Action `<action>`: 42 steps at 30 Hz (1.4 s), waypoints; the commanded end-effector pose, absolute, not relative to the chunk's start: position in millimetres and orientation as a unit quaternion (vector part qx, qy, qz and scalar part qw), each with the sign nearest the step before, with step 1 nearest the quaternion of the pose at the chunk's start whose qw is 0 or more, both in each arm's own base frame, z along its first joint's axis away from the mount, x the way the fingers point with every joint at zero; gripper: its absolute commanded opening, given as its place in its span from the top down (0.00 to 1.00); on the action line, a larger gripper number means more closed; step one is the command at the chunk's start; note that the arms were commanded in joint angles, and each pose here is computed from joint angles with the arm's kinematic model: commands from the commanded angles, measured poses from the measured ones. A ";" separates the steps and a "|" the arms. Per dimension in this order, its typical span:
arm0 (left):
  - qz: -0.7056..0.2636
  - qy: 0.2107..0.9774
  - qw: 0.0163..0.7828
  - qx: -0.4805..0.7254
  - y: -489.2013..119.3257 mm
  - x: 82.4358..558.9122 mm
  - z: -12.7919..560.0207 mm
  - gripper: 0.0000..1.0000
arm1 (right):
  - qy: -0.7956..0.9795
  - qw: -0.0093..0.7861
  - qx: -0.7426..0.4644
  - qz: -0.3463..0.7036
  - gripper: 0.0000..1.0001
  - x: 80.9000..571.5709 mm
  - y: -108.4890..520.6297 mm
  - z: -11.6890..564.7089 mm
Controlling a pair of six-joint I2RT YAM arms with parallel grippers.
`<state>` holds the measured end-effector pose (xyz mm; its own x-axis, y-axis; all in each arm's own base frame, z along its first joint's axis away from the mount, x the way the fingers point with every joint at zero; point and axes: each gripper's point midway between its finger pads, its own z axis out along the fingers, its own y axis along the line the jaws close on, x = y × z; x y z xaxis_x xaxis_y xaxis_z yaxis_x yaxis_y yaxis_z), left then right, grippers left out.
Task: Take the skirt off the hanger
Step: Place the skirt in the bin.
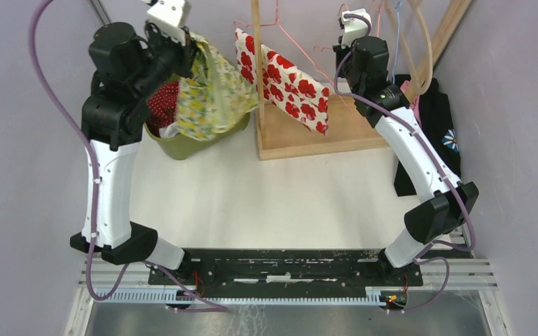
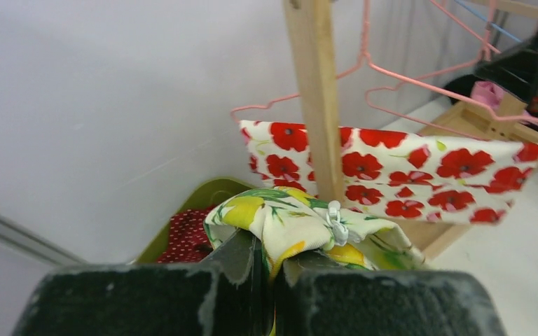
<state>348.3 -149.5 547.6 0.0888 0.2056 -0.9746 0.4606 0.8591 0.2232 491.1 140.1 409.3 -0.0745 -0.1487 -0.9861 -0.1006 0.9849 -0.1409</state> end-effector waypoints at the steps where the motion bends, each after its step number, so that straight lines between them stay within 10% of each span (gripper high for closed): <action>1: -0.084 0.606 0.764 0.205 -109.3 340.4 602.2 0.97 | 0.700 0.710 -0.073 -0.015 0.99 478.5 131.6 443.6; 24: -0.023 0.631 0.774 0.041 107.6 474.7 566.3 0.97 | 0.718 0.691 -0.073 -0.035 0.99 488.1 125.1 419.0; 42: -0.167 0.735 0.644 0.133 -29.0 557.9 397.7 0.97 | 0.736 0.672 -0.068 -0.041 0.99 498.9 118.8 391.7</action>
<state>535.5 -44.2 430.3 -0.1211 -0.0387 -0.9919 0.4253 0.9008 -0.0871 497.9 124.0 369.7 -0.1555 -0.1913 -0.9691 -0.0757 0.9805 -0.1814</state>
